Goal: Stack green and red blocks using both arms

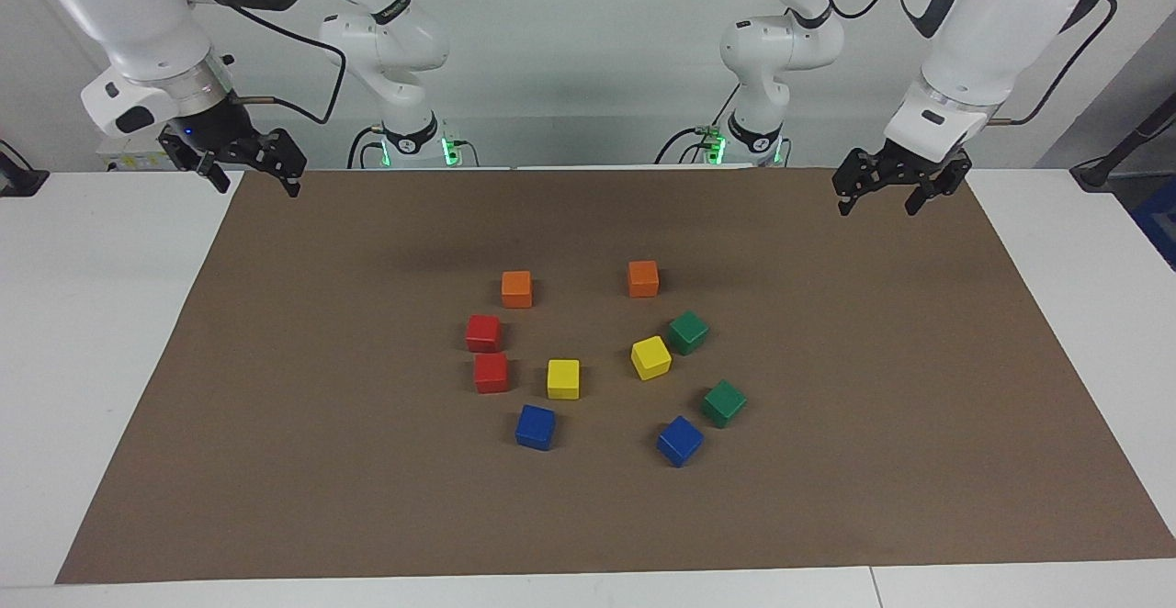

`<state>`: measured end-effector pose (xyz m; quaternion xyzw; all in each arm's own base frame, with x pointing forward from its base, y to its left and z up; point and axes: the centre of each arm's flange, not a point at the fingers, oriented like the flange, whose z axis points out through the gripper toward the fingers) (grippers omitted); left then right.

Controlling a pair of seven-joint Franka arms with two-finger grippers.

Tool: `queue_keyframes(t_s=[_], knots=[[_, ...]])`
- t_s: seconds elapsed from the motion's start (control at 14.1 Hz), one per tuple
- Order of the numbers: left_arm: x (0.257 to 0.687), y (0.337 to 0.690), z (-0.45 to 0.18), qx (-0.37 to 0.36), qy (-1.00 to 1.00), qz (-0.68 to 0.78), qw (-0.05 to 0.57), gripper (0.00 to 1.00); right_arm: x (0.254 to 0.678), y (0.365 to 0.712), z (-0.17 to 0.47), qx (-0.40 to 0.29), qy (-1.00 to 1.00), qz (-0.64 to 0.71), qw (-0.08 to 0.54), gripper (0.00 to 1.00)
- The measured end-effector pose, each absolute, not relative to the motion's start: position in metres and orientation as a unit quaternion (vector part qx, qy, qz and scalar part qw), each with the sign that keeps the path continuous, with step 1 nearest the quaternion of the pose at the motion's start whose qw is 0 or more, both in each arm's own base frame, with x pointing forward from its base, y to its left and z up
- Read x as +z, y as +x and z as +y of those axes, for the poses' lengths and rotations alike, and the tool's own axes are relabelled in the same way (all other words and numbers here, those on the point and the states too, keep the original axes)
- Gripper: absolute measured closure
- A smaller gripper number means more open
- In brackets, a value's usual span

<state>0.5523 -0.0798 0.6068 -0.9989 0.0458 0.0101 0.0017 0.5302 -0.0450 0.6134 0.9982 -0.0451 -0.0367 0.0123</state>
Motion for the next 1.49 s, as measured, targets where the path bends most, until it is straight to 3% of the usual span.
queue_keyframes(t_s=[1.49], knots=[[0.606, 0.547, -0.09, 0.031, -0.999, 0.026, 0.004, 0.0, 0.612, 0.53, -0.044, -0.038, 0.998, -0.044, 0.012, 0.0]])
